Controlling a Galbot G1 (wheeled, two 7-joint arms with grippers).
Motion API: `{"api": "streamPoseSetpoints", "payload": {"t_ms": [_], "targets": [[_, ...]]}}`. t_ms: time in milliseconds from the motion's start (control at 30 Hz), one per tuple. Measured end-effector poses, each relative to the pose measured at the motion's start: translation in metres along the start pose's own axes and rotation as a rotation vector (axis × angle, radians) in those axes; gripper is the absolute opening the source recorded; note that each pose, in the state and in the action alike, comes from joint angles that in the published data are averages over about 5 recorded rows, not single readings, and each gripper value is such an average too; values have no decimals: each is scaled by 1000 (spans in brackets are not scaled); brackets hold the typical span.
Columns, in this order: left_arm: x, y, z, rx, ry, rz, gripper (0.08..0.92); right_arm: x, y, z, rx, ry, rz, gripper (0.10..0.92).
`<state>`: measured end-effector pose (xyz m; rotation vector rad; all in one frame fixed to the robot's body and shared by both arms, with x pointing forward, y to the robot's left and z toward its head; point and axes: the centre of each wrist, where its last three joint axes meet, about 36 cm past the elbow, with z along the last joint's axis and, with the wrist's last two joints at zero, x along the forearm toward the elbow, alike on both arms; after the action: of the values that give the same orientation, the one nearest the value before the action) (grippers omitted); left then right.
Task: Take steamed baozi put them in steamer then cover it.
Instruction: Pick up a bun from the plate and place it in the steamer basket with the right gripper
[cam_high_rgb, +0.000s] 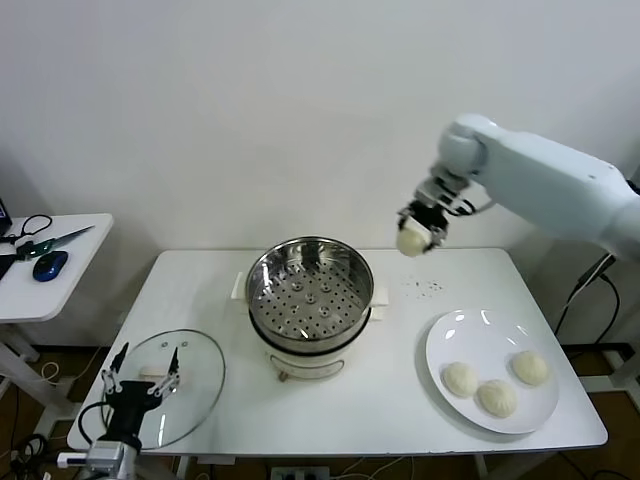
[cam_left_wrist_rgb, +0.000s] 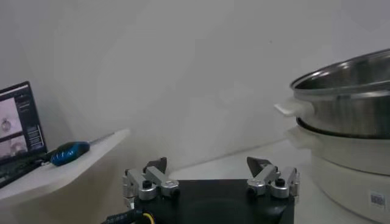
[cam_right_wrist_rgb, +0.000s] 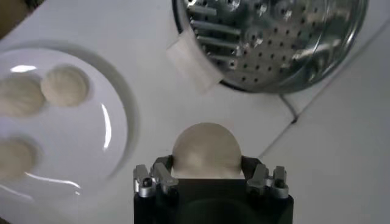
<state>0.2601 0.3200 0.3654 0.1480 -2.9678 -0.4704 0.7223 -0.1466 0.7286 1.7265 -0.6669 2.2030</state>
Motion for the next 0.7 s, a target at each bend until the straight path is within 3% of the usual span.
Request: {"api": "streamPoseSetpoints", "payload": {"t_ms": [333,700], "targets": [[-1,0,-5,-4,-9,6,823,-29,-83,-73,325,50,-11,721],[7,3,-3,-13,-2,8,823,-98,-120,-128,492,56,-44,729]]}}
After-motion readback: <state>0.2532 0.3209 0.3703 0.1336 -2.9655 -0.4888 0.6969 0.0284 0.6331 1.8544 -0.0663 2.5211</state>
